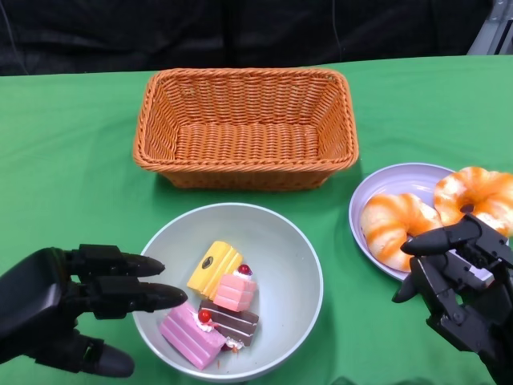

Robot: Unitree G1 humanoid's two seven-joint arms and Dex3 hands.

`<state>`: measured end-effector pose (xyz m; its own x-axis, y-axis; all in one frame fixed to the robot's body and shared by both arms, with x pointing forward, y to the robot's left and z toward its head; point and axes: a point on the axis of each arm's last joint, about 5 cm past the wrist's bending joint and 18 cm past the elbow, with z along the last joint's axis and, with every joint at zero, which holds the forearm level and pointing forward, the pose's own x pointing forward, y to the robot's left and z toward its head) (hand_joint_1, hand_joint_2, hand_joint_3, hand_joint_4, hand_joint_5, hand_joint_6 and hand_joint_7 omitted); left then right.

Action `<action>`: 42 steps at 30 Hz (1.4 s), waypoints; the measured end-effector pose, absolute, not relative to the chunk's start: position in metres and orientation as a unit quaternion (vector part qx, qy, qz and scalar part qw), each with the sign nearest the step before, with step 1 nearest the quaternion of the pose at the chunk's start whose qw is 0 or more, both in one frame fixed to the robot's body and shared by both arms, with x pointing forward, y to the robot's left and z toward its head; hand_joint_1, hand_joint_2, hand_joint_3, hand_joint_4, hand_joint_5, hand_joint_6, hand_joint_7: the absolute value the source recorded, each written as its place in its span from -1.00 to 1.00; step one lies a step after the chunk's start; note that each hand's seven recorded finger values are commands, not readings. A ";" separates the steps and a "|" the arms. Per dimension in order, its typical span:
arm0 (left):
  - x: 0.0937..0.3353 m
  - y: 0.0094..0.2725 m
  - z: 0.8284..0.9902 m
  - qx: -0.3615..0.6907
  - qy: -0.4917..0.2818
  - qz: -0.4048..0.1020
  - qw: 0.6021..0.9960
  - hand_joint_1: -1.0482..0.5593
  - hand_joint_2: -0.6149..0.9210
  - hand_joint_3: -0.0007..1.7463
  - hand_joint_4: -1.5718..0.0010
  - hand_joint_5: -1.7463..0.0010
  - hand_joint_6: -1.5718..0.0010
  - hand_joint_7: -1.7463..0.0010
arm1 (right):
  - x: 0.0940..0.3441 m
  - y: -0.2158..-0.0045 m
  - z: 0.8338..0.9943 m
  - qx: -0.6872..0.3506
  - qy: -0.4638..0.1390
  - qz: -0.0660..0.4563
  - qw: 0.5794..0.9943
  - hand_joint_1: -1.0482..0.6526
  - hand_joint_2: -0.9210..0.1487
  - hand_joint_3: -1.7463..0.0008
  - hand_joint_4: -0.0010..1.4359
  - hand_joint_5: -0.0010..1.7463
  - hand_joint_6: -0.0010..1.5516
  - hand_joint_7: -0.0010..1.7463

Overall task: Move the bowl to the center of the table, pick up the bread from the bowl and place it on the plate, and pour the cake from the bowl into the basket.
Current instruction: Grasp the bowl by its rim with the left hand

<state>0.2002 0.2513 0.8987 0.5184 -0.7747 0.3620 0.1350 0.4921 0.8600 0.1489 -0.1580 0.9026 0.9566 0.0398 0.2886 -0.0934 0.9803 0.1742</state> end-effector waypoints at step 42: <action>0.225 0.209 0.896 0.525 -0.369 -0.373 0.670 -0.31 0.93 -0.99 -0.39 0.94 -0.37 1.00 | 0.146 -0.151 0.902 0.084 -0.139 0.025 0.986 -0.07 -1.00 0.68 -0.06 0.69 -0.12 0.29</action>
